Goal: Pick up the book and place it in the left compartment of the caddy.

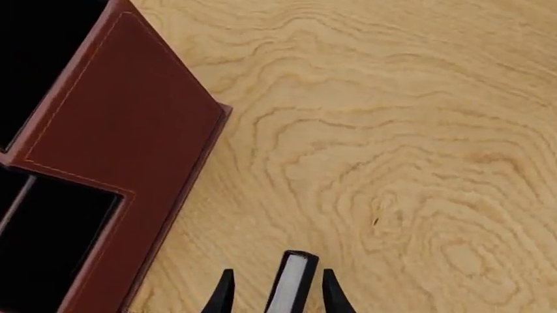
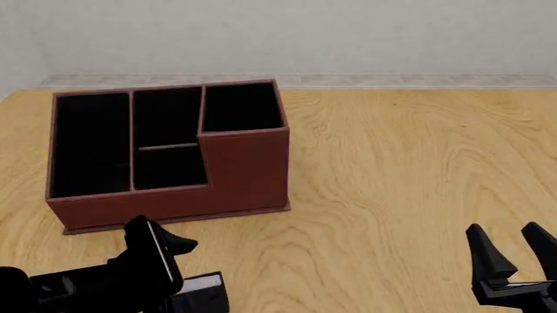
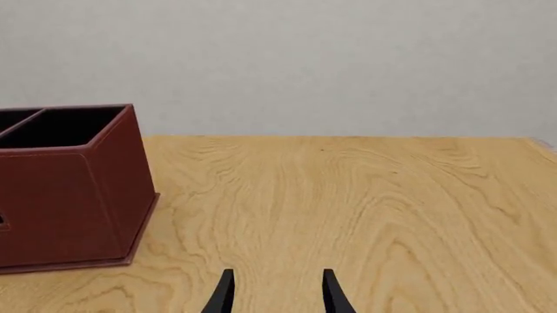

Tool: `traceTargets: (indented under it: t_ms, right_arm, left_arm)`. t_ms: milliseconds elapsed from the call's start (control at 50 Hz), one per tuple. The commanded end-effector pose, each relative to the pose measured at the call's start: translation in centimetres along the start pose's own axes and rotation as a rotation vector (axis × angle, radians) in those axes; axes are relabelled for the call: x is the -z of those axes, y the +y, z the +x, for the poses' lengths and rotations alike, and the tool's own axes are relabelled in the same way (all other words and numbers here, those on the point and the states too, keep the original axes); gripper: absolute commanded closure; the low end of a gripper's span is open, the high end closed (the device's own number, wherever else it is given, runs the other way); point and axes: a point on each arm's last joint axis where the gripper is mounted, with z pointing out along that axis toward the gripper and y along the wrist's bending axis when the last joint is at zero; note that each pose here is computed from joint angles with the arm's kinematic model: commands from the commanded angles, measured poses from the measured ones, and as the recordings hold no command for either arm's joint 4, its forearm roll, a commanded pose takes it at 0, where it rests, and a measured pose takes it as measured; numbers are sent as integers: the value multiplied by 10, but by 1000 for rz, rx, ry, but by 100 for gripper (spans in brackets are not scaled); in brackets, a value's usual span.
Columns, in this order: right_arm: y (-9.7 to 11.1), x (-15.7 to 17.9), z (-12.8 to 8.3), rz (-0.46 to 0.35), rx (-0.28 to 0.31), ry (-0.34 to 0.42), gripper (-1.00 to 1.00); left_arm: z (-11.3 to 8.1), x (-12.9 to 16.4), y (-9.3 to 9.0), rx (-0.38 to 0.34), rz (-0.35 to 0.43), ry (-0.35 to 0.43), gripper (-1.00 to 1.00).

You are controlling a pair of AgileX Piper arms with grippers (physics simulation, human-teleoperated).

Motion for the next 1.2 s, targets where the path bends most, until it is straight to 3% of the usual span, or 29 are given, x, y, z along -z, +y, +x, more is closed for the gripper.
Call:
traceTargets:
  t_ms: [20, 380, 1200]
  right_arm:
    - [0, -1, 0, 0, 5, 2, -100]
    - [0, -1, 0, -2, 8, 3, -100]
    - [0, 0, 0, -1, 9, -1, -100]
  left_arm:
    - [10, -10, -2, 5, 1, 24, -100]
    - [27, -21, -5, 22, 1, 55, -100]
    - [41, -37, -9, 30, 9, 75, -100]
